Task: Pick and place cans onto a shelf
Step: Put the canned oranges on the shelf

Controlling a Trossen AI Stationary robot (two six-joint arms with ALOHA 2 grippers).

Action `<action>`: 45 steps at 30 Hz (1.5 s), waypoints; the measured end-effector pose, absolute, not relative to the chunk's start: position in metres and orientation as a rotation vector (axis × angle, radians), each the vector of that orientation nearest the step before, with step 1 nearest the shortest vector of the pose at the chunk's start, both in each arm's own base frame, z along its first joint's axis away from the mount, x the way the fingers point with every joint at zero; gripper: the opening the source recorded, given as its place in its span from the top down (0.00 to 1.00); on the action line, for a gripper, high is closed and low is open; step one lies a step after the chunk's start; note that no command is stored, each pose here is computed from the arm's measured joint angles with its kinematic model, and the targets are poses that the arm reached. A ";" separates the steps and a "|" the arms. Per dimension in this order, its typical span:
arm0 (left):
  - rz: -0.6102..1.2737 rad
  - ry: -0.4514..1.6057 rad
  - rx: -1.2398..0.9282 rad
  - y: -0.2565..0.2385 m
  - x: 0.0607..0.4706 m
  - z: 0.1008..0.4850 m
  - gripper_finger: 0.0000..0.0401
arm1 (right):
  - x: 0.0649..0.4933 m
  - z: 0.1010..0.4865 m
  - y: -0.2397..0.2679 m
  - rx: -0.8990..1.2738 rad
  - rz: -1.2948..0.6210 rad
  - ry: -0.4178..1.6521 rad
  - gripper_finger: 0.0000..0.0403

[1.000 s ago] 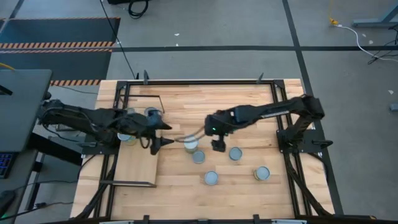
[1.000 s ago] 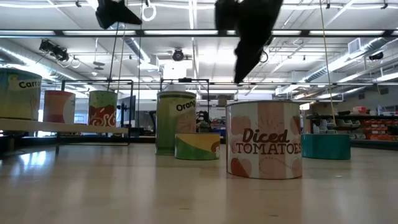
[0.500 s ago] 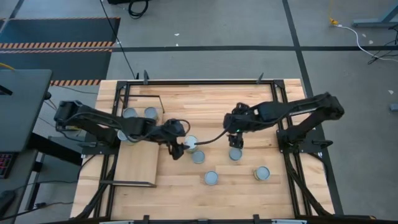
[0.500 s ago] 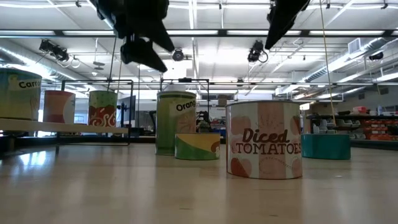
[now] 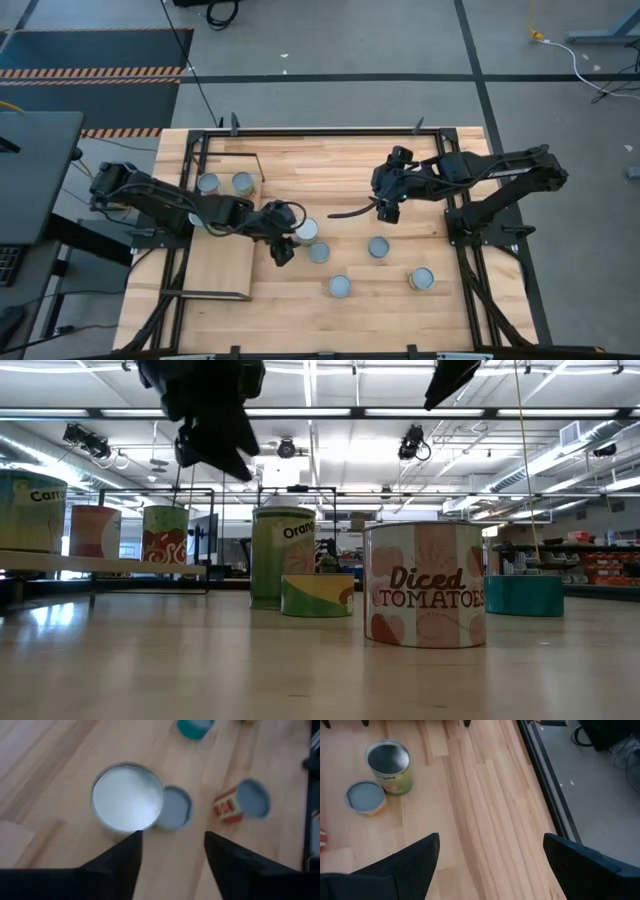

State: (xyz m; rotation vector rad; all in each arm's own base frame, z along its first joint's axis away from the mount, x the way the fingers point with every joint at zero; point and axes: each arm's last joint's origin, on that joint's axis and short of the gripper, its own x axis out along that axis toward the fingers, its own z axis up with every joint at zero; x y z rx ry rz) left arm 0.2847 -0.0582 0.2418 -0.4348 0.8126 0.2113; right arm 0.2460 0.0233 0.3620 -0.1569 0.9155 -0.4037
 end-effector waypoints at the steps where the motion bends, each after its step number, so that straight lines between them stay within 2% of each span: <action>1: 0.208 0.817 -0.423 -0.057 0.286 0.240 0.40 | 0.246 0.362 0.022 -0.157 -0.409 0.917 0.10; 8: 0.201 0.937 -0.247 -0.045 0.292 0.220 0.09 | 0.248 0.360 0.016 -0.144 -0.437 0.931 0.10; 12: 0.202 0.996 -0.184 -0.039 0.297 0.206 0.01 | 0.249 0.360 0.011 -0.126 -0.450 0.931 0.10; 19: 0.243 0.980 -0.208 -0.027 0.311 0.191 0.02 | 0.250 0.360 0.002 -0.072 -0.469 0.928 0.10; 28: 0.207 0.832 -0.215 -0.027 0.332 0.187 0.02 | 0.251 0.359 -0.008 -0.013 -0.463 0.937 0.10; 36: 0.199 0.841 -0.210 -0.023 0.338 0.177 0.03 | 0.251 0.359 -0.008 0.028 -0.450 0.941 0.10; 39: 0.203 0.840 -0.219 -0.025 0.338 0.177 0.07 | 0.250 0.359 -0.007 0.034 -0.444 0.945 0.10; 43: 0.205 0.837 -0.188 -0.032 0.340 0.187 0.21 | 0.250 0.358 -0.007 0.053 -0.451 0.945 0.10; 45: 0.233 0.874 -0.151 -0.034 0.340 0.194 0.23 | 0.250 0.358 -0.006 0.052 -0.449 0.944 0.10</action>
